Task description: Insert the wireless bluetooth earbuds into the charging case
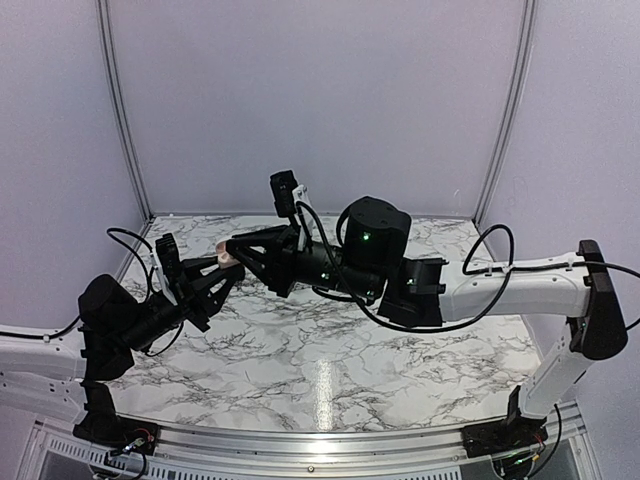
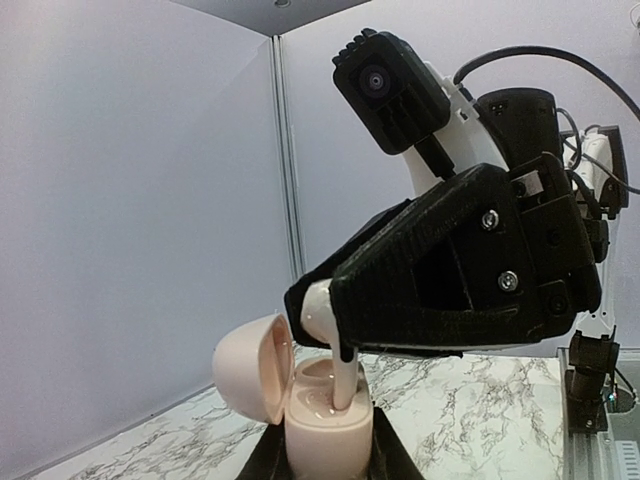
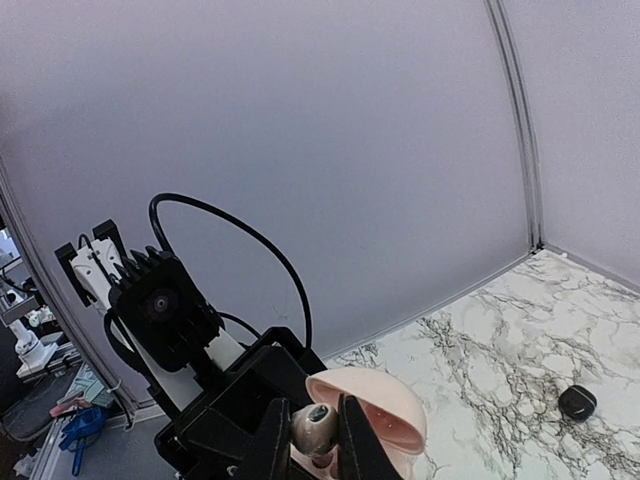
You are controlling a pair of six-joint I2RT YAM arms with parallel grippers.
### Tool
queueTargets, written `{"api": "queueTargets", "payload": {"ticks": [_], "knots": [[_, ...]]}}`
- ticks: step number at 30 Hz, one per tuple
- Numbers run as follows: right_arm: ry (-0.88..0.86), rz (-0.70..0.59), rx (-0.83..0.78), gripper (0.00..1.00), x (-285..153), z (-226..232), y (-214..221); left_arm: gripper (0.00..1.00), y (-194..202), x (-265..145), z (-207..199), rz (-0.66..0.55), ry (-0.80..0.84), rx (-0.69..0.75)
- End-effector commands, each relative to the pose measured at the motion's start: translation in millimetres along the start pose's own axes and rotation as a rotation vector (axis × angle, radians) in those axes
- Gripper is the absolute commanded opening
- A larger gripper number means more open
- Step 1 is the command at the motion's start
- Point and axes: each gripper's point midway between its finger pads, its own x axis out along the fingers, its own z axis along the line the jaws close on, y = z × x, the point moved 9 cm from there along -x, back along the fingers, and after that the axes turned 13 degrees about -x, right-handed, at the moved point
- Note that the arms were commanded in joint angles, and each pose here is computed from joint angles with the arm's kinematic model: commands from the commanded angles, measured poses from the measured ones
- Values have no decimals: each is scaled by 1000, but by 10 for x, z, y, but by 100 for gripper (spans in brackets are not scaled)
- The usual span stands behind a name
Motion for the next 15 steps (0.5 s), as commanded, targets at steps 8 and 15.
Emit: {"api": "queueTargets", "payload": {"ticks": [8, 15], "knots": [[63, 8, -7, 6, -11, 0, 7, 0, -73, -44, -1, -62, -7, -14], [71, 15, 15, 8, -12, -11, 59, 0, -97, -73, 33, -95, -49, -30]]}}
